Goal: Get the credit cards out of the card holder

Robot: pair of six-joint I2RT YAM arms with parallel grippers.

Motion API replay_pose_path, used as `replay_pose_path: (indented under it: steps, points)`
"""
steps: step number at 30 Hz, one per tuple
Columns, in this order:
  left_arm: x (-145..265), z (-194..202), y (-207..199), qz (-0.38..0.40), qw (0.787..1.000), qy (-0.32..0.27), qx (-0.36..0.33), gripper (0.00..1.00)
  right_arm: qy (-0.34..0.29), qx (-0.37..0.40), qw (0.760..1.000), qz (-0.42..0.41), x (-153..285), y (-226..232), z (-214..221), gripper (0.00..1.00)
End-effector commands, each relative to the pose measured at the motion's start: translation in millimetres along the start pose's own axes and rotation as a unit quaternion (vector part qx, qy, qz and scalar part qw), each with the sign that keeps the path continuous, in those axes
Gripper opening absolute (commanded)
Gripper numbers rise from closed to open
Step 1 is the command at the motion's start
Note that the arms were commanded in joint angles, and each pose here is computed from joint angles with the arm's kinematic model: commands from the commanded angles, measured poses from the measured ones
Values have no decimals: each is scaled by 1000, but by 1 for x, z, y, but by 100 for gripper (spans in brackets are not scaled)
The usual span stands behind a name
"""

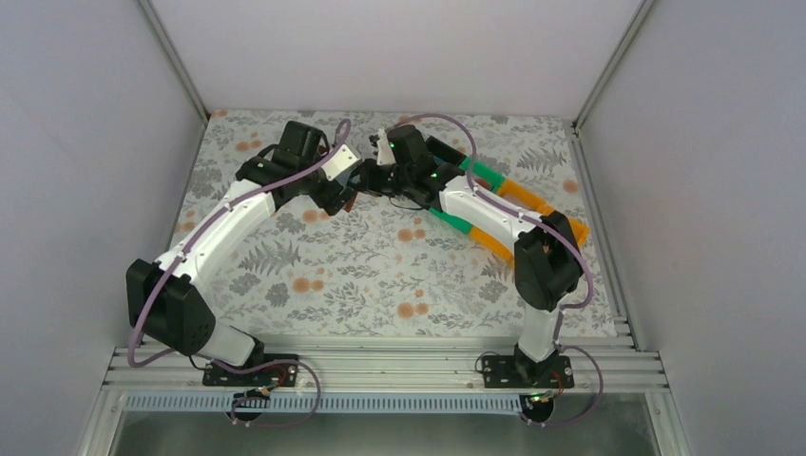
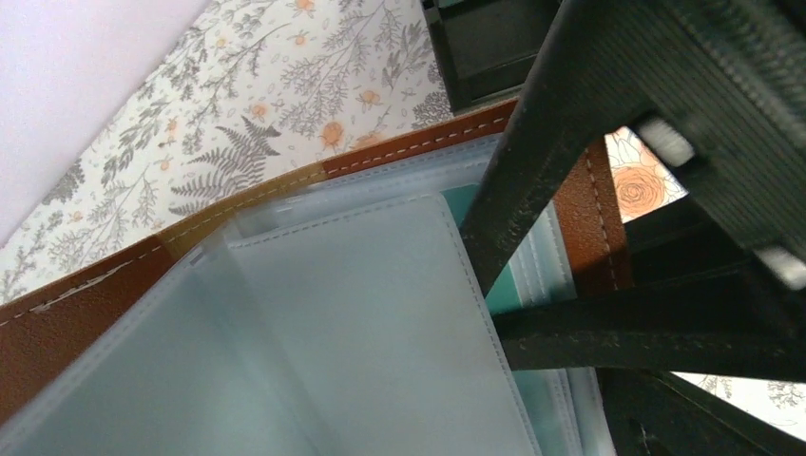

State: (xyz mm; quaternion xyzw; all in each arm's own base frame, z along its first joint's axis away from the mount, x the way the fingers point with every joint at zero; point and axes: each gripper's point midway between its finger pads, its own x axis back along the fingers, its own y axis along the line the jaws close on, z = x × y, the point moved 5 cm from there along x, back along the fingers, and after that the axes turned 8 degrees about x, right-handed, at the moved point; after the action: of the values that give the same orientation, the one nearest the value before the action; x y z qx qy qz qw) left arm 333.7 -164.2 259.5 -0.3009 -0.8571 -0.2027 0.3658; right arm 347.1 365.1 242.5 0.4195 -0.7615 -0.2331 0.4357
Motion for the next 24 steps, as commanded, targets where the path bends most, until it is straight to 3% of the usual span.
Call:
replay_pose_path:
  steps: [1,4,6,12,15,19,24]
  points:
    - [-3,4,13,-57,998,0,2,100,-32,32,997,-56,19,35,-16,4]
    - [-7,9,34,-140,990,17,-3,100,-25,36,997,-61,20,37,-14,4]
    - [-3,8,34,-135,991,13,-5,100,-25,40,997,-55,21,36,-13,4]
    - [29,-8,-11,78,995,-45,-30,100,-16,41,998,-47,19,31,-11,4]
    - [39,-11,-21,129,990,-54,-33,100,-15,41,998,-47,18,31,-10,4]
    - [42,-16,0,90,994,-62,-11,100,-15,43,998,-47,19,31,-10,4]
    - [25,-8,25,3,999,-31,8,100,-18,46,998,-49,21,34,-11,4]
